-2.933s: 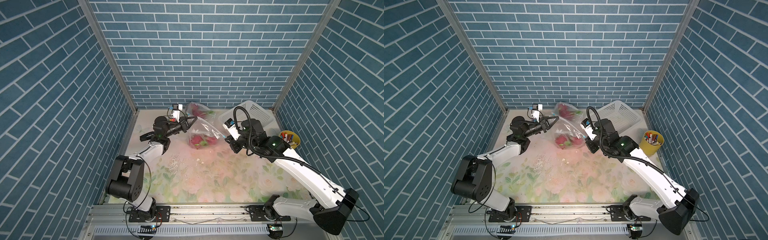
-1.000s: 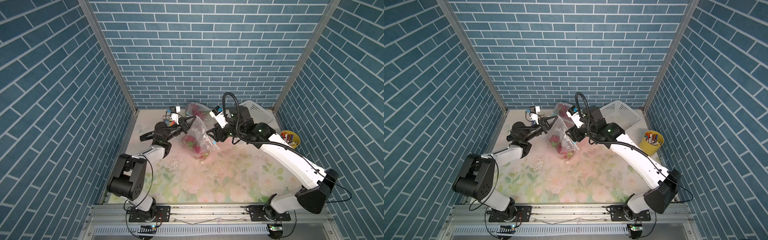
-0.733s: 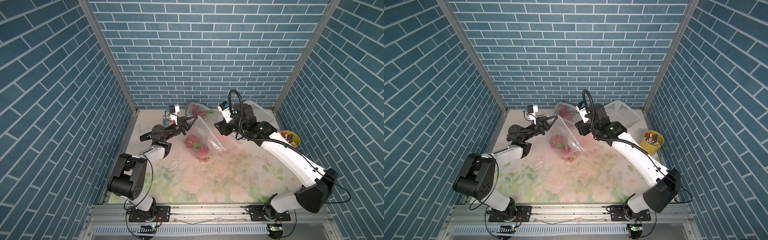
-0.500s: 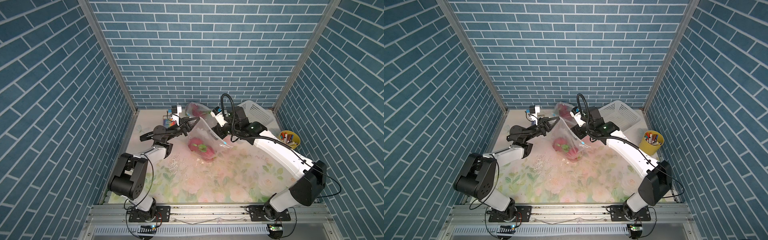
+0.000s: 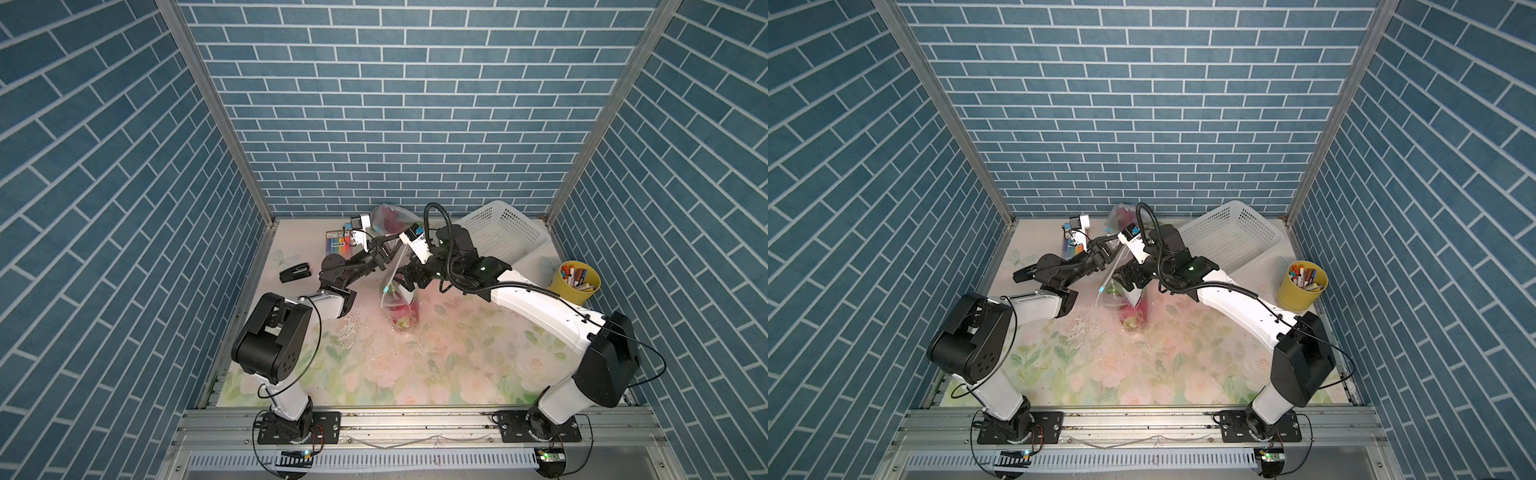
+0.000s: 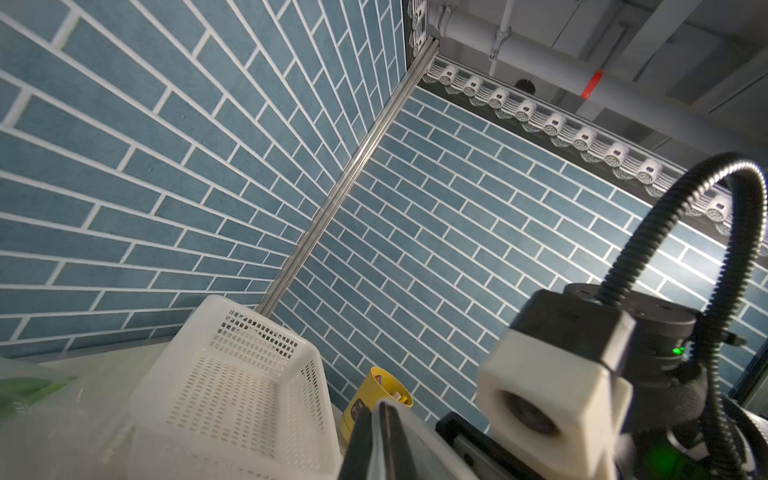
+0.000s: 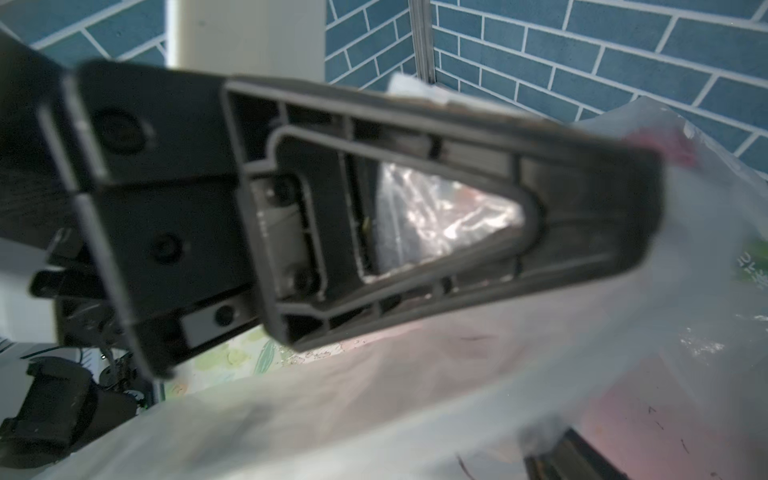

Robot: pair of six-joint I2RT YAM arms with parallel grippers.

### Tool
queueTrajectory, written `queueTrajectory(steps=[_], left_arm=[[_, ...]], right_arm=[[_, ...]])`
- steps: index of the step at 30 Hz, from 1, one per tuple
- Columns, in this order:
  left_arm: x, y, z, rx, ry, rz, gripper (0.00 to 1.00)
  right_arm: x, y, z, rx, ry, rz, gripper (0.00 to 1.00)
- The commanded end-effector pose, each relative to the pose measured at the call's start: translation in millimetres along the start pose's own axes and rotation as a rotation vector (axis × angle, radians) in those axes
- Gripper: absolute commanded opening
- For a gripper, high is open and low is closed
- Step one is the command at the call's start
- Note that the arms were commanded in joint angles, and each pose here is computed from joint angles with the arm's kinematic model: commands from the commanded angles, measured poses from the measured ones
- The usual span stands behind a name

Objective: Open the zip-top bag and take out the dragon fruit
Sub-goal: Adjust the zipper food storage bag at the center of the board.

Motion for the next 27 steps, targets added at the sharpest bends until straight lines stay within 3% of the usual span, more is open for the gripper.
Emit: queueTrajectory(steps=[1, 3, 6, 12, 15, 16, 18, 21, 27], left_arm=[[-3.5, -10.3, 3.3, 0.000, -0.052, -0.044, 0.00], [-3.5, -11.3, 4.1, 0.003, -0.052, -0.045, 0.00], [-2.3, -11.3, 5.7, 0.008, -0.057, -0.046, 0.00], [-2.7, -5.4, 1.6, 0.002, -0.050, -0.032, 0.00], [-7.7, 2.5, -6.3, -0.008, -0.053, 0.001, 0.00], [-10.4, 5.9, -8.7, -0.012, -0.059, 0.014, 0.00], [-18.3, 12.9, -15.7, -0.039, -0.088, 0.036, 0.00], [-28.0, 17.4, -22.6, -0.088, -0.156, 0.030, 0.00], [-31.0, 23.3, -35.9, -0.168, -0.165, 0.025, 0.00]], right_arm=[[7.3, -9.2, 6.2, 0.035, -0.049, -0.070, 0.60], [7.8, -11.9, 5.6, 0.040, -0.046, -0.096, 0.32], [6.6, -13.8, 4.2, 0.044, -0.039, -0.113, 0.00], [0.2, -13.9, -2.6, 0.040, -0.037, -0.122, 0.00], [-0.2, -8.1, -12.1, 0.046, 0.005, -0.054, 0.00], [0.5, -7.1, -16.5, 0.052, 0.022, -0.045, 0.12], [3.7, -2.3, -27.3, 0.060, 0.054, -0.035, 0.52], [15.5, 4.4, -43.3, 0.074, 0.073, -0.044, 0.97], [42.1, -2.6, -54.3, 0.126, 0.063, -0.064, 0.99]])
Point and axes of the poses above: each gripper's point midway between its finger pads, its own x axis out along the fingers, its own y axis along the line the jaws close on, z = x × y, the point moved 8 cm from there along -x, back along the fingers, and after that the axes turned 6 degrees about x, right-handed, at the moved point
